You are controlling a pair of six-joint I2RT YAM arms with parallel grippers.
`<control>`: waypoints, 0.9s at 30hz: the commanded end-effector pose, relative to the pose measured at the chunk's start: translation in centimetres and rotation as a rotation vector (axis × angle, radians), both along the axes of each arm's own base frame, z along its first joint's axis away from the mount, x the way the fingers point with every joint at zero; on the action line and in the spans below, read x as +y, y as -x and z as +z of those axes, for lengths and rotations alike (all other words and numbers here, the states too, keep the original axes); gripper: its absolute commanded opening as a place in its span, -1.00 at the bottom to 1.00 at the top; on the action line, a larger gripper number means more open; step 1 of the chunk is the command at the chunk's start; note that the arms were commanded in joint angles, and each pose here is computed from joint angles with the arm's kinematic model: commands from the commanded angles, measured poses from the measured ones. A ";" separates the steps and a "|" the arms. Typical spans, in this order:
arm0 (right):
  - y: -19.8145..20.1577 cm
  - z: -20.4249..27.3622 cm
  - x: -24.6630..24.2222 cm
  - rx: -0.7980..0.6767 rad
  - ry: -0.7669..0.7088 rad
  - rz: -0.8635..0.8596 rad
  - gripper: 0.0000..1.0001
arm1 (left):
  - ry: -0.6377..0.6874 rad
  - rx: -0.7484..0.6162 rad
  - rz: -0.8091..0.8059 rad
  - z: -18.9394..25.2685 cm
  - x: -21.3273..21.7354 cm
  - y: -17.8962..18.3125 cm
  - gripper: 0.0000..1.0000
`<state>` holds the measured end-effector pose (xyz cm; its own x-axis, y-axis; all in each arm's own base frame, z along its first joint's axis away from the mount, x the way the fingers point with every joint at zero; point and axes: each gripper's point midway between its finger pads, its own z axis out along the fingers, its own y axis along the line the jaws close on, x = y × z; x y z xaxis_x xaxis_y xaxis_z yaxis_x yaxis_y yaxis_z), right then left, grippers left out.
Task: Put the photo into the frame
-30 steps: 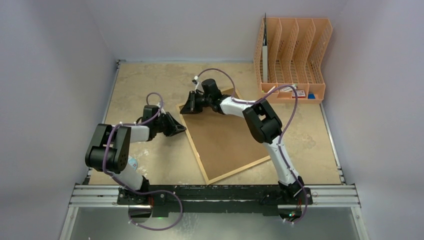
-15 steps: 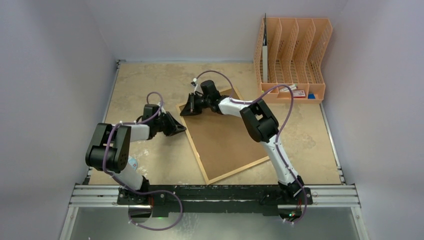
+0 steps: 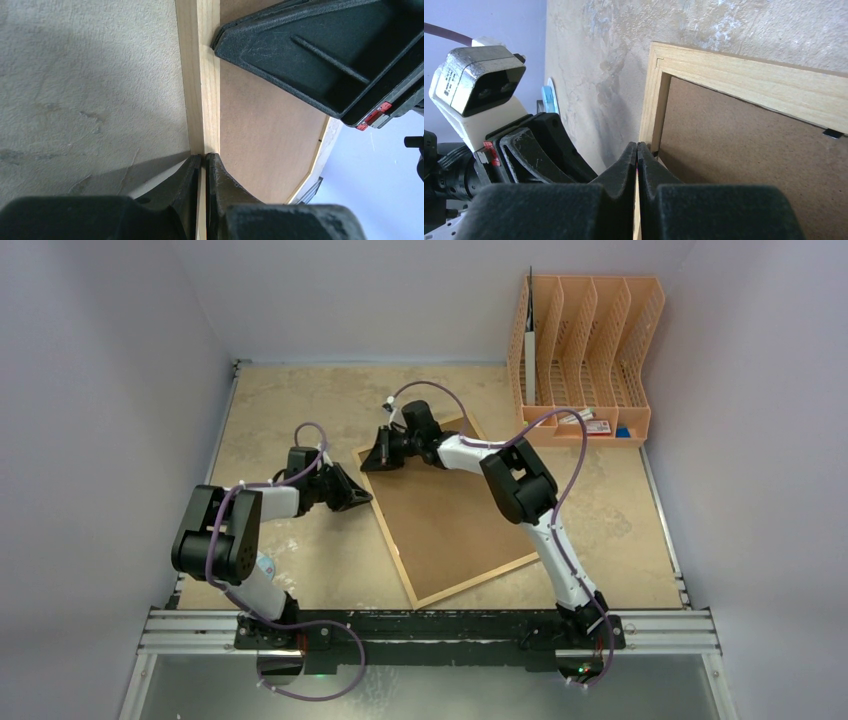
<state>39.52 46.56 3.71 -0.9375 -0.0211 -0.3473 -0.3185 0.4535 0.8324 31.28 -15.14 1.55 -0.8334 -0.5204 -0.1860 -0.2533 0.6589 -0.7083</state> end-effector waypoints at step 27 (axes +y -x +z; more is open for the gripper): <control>-0.4 2.2 -1.1 -0.043 -0.153 0.031 -0.88 | -0.190 0.276 0.008 -5.6 3.2 6.1 -0.45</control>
